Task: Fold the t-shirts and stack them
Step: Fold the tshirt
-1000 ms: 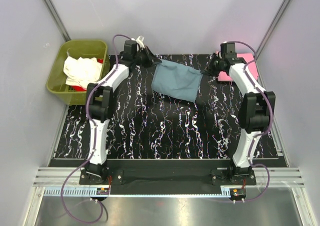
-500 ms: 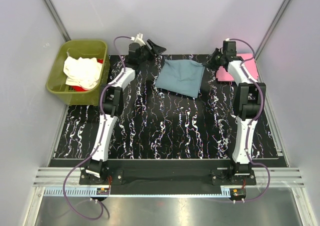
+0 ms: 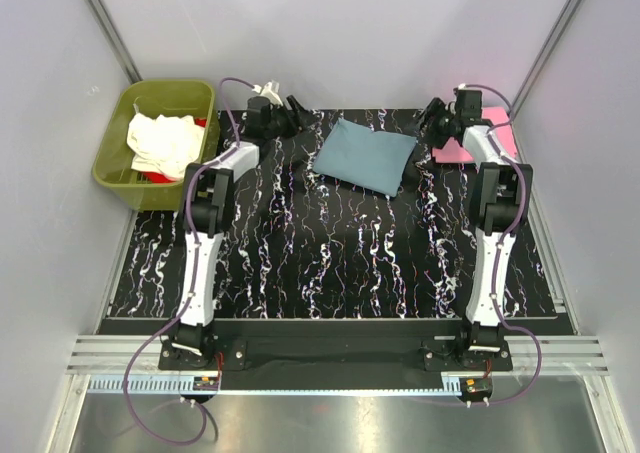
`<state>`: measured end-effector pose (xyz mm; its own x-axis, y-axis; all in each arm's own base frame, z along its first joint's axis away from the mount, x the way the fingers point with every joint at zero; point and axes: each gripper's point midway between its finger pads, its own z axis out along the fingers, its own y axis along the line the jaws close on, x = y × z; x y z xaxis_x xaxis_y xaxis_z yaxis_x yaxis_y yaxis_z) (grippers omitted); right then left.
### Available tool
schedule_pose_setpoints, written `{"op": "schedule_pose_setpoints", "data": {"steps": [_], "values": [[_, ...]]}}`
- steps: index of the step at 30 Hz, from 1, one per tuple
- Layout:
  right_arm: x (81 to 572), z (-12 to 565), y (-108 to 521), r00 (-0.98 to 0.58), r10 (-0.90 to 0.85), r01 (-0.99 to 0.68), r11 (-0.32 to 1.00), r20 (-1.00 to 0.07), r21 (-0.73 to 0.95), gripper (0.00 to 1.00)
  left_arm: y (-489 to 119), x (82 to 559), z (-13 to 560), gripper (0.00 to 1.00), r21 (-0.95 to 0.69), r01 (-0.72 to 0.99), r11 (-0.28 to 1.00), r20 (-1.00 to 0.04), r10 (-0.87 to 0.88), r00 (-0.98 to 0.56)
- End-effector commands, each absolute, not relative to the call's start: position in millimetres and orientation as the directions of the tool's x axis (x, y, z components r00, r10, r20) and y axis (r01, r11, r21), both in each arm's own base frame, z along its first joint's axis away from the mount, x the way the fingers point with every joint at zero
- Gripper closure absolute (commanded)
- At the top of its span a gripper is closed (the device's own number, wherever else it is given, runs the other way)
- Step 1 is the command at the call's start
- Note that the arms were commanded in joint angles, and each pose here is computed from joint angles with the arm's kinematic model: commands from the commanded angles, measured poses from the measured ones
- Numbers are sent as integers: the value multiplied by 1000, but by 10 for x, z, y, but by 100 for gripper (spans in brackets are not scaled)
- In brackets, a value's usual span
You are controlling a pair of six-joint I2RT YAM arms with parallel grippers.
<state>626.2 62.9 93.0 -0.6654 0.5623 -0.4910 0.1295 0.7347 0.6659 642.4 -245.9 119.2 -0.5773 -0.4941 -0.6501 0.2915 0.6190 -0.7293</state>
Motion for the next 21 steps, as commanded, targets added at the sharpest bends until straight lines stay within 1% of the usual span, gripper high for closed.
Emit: {"op": "schedule_pose_setpoints", "data": {"steps": [1,2,3,4,5,6,7,8,9,11,14,16,21], "values": [[5987,1400,790,-695,476,1,749,-538,662,32,-2572,6101,1885,32,-620,457,638,-769,-379,-515],[5923,1373,792,-709,470,7,749,-525,662,32,-2584,5955,1857,32,-621,456,637,-764,-365,-531],[5806,1285,807,-741,461,31,749,-488,662,32,-2652,5878,1828,33,-610,457,648,-770,-349,-534],[5735,1282,835,-756,457,35,744,-470,667,32,-2636,5787,1654,33,-575,436,693,-775,-289,-562],[5652,1262,879,-775,449,32,732,-445,681,30,-2645,5714,1616,33,-540,432,722,-784,-246,-570],[5528,1103,895,-795,444,52,728,-413,683,29,-2685,5656,1505,33,-500,415,760,-790,-202,-579],[5453,1162,910,-796,434,34,727,-422,685,27,-2673,5595,1406,33,-451,422,786,-797,-143,-586],[5376,1135,930,-805,420,21,726,-419,688,25,-2642,5456,1232,33,-441,396,806,-765,-107,-635],[5252,989,929,-823,395,19,737,-408,675,24,-2630,5400,1150,33,-425,386,819,-759,-91,-645],[5146,950,943,-834,370,-1,741,-410,671,23,-2582,5278,993,32,-426,378,822,-745,-82,-662],[4992,822,1026,-865,322,-42,717,-384,696,22,-2528,5215,836,30,-408,376,832,-739,-58,-672],[4938,746,1062,-876,308,-51,706,-371,706,23,-2564,5194,805,29,-417,406,813,-736,-40,-676],[4835,600,1177,-894,280,-72,679,-349,730,26,-2539,5330,624,29,-420,402,814,-708,-17,-706]]}}
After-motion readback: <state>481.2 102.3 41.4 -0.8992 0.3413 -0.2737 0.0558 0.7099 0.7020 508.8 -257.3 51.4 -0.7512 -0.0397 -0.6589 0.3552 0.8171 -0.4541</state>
